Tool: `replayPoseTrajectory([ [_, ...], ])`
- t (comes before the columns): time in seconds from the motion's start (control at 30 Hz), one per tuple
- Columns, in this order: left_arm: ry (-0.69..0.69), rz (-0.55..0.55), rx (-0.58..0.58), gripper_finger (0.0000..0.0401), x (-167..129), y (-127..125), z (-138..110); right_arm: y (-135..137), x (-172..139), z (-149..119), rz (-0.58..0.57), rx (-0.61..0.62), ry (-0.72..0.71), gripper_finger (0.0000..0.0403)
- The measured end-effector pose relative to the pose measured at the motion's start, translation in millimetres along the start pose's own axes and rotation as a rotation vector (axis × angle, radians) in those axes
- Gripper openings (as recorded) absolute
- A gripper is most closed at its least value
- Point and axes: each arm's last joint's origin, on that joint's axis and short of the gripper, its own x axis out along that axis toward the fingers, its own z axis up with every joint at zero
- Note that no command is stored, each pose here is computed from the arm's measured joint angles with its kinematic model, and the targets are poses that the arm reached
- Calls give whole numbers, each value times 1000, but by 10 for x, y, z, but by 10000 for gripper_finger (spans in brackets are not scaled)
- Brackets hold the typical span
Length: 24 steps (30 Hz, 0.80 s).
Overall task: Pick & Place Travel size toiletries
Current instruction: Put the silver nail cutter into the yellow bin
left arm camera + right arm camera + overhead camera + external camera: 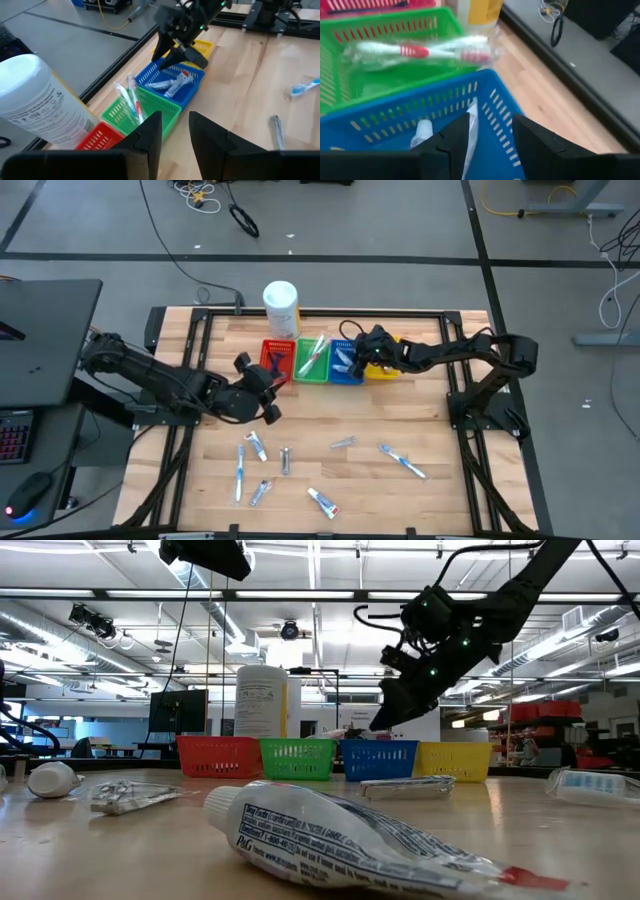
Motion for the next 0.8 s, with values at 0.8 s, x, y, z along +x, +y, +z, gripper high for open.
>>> replayPoseTrajectory([
  [0.8, 74, 40, 45, 105, 276, -29, -56, 1115, -661, -211, 836, -252, 67, 160],
])
